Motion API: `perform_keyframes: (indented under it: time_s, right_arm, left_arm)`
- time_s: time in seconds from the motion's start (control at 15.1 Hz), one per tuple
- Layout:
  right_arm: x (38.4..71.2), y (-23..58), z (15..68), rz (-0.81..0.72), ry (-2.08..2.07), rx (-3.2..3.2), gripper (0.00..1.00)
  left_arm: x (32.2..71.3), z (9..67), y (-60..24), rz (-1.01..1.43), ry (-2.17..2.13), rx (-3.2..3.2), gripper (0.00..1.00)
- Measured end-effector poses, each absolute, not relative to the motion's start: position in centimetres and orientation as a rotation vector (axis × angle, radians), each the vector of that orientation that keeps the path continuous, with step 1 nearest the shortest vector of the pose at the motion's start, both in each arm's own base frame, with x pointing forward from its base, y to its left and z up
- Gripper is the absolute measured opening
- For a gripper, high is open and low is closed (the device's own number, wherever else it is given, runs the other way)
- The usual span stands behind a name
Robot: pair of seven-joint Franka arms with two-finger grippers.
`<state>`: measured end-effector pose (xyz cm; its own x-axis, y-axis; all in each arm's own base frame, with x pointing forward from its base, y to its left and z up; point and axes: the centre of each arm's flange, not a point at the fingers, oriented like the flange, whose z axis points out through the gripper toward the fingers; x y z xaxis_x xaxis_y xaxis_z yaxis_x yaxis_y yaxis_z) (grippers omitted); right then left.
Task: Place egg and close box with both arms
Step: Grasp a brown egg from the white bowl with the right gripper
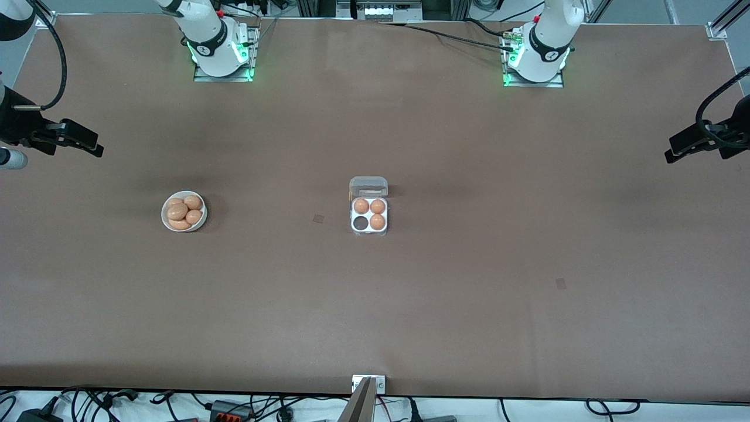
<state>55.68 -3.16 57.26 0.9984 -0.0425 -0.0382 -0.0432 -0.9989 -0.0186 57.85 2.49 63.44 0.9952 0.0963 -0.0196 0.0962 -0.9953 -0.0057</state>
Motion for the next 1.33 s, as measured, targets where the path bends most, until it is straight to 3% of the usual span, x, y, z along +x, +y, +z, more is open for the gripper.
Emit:
perform_keyframes:
  time_s: [0.53, 1.0, 1.33]
  right_arm:
    - [55.7, -2.3, 55.7, 0.114, 0.040, -3.128, 1.00]
    - [59.5, -1.8, 42.3, 0.399, 0.033, -3.120, 1.00]
    - [61.7, -5.1, 33.3, 0.437, 0.181, -3.055, 1.00]
  left_arm:
    - [57.8, 63.4, 2.5, 0.031, -0.151, -3.133, 1.00]
    - [57.8, 63.5, 2.5, 0.031, -0.151, -3.133, 1.00]
    - [57.8, 63.5, 2.5, 0.031, -0.150, -3.133, 1.00]
